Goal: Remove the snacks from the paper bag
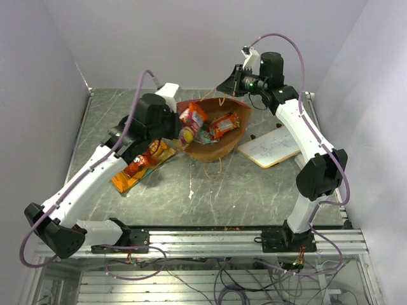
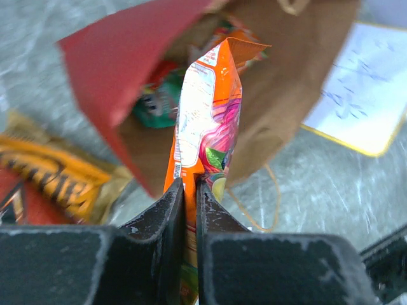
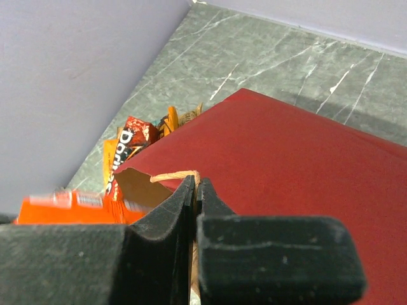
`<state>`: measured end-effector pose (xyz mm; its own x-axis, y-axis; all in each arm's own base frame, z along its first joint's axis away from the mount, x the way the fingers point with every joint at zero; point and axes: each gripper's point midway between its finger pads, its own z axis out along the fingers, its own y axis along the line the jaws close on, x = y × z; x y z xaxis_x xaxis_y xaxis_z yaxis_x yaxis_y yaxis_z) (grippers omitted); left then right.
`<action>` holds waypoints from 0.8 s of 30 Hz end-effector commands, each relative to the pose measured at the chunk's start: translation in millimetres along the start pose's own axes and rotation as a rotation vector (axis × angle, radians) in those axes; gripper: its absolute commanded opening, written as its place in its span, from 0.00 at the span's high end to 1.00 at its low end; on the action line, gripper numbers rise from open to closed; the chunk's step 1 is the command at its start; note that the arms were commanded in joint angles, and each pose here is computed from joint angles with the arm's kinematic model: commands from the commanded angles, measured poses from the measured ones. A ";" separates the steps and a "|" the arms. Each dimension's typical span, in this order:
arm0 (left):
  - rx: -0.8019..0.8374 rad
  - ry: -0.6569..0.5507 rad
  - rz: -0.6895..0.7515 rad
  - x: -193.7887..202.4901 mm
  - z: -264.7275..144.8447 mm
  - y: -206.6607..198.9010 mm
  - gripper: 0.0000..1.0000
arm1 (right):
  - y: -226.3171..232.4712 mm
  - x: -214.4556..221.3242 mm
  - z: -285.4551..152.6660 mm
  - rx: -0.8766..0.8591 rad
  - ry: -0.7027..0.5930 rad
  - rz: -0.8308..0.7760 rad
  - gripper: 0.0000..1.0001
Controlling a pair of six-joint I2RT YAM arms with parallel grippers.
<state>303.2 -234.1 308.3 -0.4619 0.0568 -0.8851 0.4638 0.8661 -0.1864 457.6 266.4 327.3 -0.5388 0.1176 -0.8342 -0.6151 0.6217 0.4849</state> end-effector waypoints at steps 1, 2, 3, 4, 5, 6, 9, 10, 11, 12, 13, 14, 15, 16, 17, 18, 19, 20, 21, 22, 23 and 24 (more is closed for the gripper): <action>-0.293 -0.059 -0.211 -21.7 -50.1 56.6 0.93 | 8.8 -11.1 -11.1 -0.010 -0.038 -0.020 1.00; -0.354 -0.063 -0.231 -22.6 -61.5 67.2 0.93 | 8.2 -10.3 -11.6 -0.009 -0.036 -0.019 1.00; -0.420 -0.065 -0.248 -21.0 -73.0 78.0 0.93 | 8.3 -10.0 -11.6 -0.008 -0.035 -0.019 1.00; -0.479 -0.068 -0.257 -19.7 -84.0 88.0 0.93 | 7.9 -9.9 -11.7 -0.007 -0.035 -0.020 1.00; -0.539 -0.072 -0.267 -17.7 -95.1 97.9 0.93 | 7.7 -10.0 -12.0 -0.006 -0.035 -0.020 1.00; -0.608 -0.071 -0.276 -13.6 -105.9 108.4 0.93 | 7.7 -10.8 -11.8 -0.006 -0.037 -0.022 1.00; -0.796 -0.039 -0.275 6.0 -125.8 138.5 0.93 | 7.8 -10.4 -10.9 -0.007 -0.033 -0.017 1.00; -0.845 -0.016 -0.279 15.9 -127.8 147.0 0.93 | 8.4 -10.6 -10.8 -0.009 -0.033 -0.016 1.00; -0.883 -0.005 -0.305 24.8 -125.9 153.6 0.93 | 8.6 -10.4 -11.0 -0.010 -0.033 -0.014 1.00; -0.912 0.010 -0.322 34.2 -122.9 159.8 0.93 | 8.4 -8.8 -10.8 -0.010 -0.029 -0.012 1.00; -0.926 0.025 -0.330 42.7 -117.6 164.5 0.93 | 7.8 -8.5 -11.5 -0.008 -0.030 -0.011 1.00; -0.939 0.029 -0.337 48.6 -114.0 168.9 0.93 | 7.1 -6.9 -11.5 -0.007 -0.026 -0.011 1.00; -0.953 0.039 -0.341 55.1 -111.2 173.4 0.93 | 6.8 -6.5 -12.0 -0.004 -0.025 -0.012 1.00; -0.964 0.031 -0.355 55.3 -112.3 176.7 0.93 | 6.4 -5.7 -11.9 -0.003 -0.022 -0.010 1.00; -0.968 0.014 -0.362 52.9 -113.7 179.0 0.93 | 7.1 -6.0 -11.8 -0.005 -0.021 -0.008 1.00; -0.968 -0.005 -0.360 50.2 -115.1 180.5 0.93 | 8.5 -6.7 -11.9 -0.007 -0.022 -0.009 1.00; -0.973 -0.016 -0.350 50.7 -115.9 183.4 0.93 | 7.8 -7.1 -12.0 -0.006 -0.024 -0.008 1.00; -0.981 -0.021 -0.349 51.4 -117.3 186.9 0.93 | 9.0 -8.4 -12.7 -0.008 -0.027 -0.009 1.00; -0.998 -0.015 -0.359 54.5 -119.0 190.4 0.93 | 9.3 -8.1 -12.3 -0.010 -0.026 -0.008 1.00; -1.007 -0.007 -0.365 57.1 -119.0 192.7 0.93 | 9.0 -8.6 -12.4 -0.010 -0.026 -0.009 1.00; -1.011 0.008 -0.361 61.1 -116.2 194.8 0.93 | 8.5 -8.0 -12.2 -0.008 -0.023 -0.008 1.00; -1.013 0.021 -0.353 65.1 -111.7 197.3 0.93 | 8.6 -7.6 -12.3 -0.008 -0.022 -0.011 1.00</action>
<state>270.6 -17.3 251.5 -0.5480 -0.2531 -0.7972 -0.4812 0.8750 0.0530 455.2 265.7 325.4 -0.5411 0.1179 -0.8326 -0.6140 0.6212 0.4870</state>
